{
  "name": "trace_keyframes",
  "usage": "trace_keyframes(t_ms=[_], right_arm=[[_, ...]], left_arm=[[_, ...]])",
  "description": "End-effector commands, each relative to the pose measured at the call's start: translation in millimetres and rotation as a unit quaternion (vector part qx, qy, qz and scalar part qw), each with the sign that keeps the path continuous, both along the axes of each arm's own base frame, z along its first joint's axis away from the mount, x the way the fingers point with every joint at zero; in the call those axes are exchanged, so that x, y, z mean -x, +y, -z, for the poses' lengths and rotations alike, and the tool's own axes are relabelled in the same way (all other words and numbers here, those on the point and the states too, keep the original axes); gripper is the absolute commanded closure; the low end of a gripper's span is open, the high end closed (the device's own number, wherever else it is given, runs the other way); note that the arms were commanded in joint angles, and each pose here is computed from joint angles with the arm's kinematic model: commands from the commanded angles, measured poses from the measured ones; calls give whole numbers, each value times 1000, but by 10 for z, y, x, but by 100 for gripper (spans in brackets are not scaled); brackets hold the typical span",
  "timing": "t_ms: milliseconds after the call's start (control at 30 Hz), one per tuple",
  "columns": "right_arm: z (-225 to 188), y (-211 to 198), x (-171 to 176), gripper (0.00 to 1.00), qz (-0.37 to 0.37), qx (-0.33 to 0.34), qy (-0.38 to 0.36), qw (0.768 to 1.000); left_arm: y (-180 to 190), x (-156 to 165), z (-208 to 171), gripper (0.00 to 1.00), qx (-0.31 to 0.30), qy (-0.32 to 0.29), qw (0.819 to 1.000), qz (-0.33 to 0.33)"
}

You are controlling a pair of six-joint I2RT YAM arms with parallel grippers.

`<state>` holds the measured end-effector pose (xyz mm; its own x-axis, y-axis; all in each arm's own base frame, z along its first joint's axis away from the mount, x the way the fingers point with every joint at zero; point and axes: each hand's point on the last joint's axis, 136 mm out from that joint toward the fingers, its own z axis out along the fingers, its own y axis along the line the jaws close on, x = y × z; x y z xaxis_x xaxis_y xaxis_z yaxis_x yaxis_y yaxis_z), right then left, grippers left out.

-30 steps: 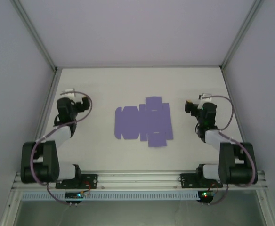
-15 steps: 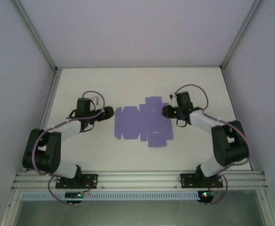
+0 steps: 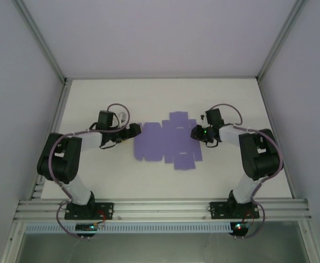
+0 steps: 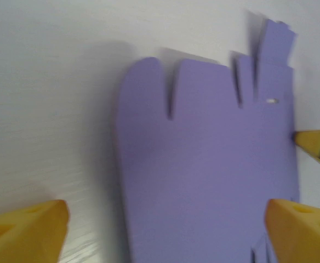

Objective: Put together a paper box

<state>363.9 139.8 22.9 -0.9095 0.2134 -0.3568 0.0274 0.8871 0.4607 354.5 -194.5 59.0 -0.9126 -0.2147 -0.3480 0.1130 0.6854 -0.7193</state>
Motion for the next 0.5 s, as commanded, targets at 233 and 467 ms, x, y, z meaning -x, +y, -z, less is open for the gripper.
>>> trace_keyframes(t_ms=[233, 467], right_arm=[[437, -127, 399, 73, 12, 22, 97, 995], [68, 19, 201, 67, -23, -13, 24, 999]], left_arm=[[-435, 57, -421, 38, 159, -31, 984, 69], [-461, -39, -548, 82, 134, -55, 987, 73]])
